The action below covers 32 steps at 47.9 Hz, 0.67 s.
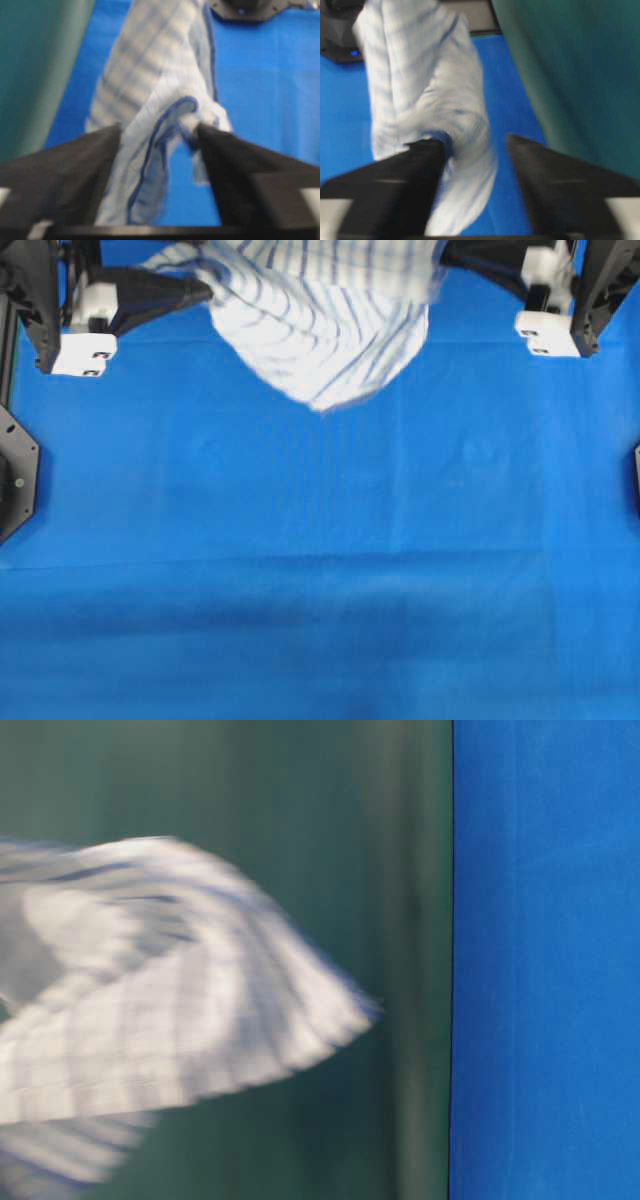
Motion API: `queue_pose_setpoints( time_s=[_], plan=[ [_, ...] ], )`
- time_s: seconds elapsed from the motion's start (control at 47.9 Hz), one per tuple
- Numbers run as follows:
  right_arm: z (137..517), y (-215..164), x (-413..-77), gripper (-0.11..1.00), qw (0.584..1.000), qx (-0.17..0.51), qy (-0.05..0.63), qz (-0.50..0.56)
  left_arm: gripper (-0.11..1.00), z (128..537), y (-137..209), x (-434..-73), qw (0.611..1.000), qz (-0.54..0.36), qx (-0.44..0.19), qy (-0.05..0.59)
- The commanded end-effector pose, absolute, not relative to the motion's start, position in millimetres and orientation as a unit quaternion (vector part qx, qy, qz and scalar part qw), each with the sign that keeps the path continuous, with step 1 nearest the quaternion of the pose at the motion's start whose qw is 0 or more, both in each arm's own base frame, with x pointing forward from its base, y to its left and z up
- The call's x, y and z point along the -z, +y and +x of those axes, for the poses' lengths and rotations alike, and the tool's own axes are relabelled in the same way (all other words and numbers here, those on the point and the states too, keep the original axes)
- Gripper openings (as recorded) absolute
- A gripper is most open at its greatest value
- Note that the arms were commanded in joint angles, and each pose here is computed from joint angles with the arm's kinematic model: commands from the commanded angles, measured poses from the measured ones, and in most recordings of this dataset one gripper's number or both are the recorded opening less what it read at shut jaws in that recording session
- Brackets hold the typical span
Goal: Lift the towel with both arms.
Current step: 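Lift the towel upward and back with both grippers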
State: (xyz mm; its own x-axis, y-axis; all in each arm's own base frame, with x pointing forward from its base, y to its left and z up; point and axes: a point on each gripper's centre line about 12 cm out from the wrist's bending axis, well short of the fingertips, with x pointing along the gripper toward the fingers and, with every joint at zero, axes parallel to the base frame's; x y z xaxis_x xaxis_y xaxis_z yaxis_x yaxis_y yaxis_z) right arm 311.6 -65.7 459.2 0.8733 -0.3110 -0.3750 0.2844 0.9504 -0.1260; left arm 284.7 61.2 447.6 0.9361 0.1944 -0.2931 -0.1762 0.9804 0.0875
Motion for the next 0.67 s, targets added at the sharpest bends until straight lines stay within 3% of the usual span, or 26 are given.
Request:
queue_pose_setpoints(
  time_s=[0.0, 0.042, 0.125, 0.334, 0.647],
  plan=[
    [306.9, -64.5, -473.2, 0.64, 0.972, 0.154, 0.175, -0.035, 0.71, 276.0, 59.8, -460.0, 0.987, 0.033, -0.097, 0.124],
    [306.2, -64.9, -473.5, 0.69, 0.972, 0.154, 0.175, -0.037, 0.81, 273.1, 59.2, -460.8, 0.988, 0.035, -0.097, 0.119],
    [306.1, -65.0, -473.3, 0.66, 0.971, 0.154, 0.176, -0.037, 0.93, 266.9, 57.8, -462.7, 0.988, 0.035, -0.098, 0.11],
    [307.4, -65.6, -461.8, 0.67, 0.969, 0.154, 0.19, -0.037, 0.92, 268.6, 57.3, -447.9, 0.988, 0.033, -0.096, 0.115],
    [316.1, -63.5, -403.0, 0.67, 0.966, 0.137, 0.216, -0.035, 0.93, 279.8, 60.4, -393.8, 0.988, 0.041, -0.098, 0.108]
  ],
)
